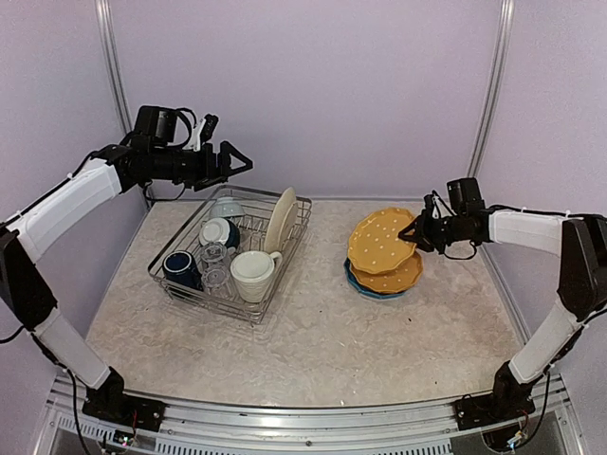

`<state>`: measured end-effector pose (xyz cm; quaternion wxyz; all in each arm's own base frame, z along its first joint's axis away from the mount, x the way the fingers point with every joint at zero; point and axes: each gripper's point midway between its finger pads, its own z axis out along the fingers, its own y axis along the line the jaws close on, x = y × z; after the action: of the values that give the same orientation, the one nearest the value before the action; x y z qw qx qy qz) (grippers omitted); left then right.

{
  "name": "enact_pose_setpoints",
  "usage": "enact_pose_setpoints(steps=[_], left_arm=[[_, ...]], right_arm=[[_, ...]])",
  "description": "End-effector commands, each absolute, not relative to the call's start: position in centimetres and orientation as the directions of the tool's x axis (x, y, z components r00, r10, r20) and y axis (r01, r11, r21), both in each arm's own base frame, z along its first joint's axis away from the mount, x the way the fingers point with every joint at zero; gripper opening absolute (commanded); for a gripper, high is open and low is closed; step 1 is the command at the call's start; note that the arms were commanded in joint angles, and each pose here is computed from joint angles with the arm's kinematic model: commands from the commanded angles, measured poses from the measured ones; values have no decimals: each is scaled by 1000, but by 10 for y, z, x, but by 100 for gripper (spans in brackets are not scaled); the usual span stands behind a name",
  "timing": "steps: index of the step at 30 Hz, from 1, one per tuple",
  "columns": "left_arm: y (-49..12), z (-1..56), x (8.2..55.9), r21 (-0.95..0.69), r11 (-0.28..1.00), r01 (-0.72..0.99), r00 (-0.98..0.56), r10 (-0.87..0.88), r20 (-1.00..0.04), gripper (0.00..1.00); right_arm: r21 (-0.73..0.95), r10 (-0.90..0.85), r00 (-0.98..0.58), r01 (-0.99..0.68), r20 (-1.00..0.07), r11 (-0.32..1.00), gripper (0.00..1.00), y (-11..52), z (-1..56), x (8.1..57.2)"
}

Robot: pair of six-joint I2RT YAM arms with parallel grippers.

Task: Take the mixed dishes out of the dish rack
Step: Place the plate with another plate.

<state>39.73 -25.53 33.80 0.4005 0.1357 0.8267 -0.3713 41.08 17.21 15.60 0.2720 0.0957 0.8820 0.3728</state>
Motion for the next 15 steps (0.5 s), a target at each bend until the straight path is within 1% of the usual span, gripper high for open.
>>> enact_pose_setpoints(steps=[1, 8, 15], left_arm=[[-280, 325, 387, -689, 528, 496, -774, -90, -627, 95], [-283, 292, 410, -709, 558, 431, -815, -97, -571, 92], [-288, 275, 424, -733, 549, 401, -839, -100, -534, 87]], right_arm=[[676, 337, -792, -125, -509, 726, 0, 169, 180, 426], [674, 343, -814, -79, -469, 735, 0, 159, 155, 423], [715, 361, -832, -59, -421, 697, 1, 162, 134, 419]])
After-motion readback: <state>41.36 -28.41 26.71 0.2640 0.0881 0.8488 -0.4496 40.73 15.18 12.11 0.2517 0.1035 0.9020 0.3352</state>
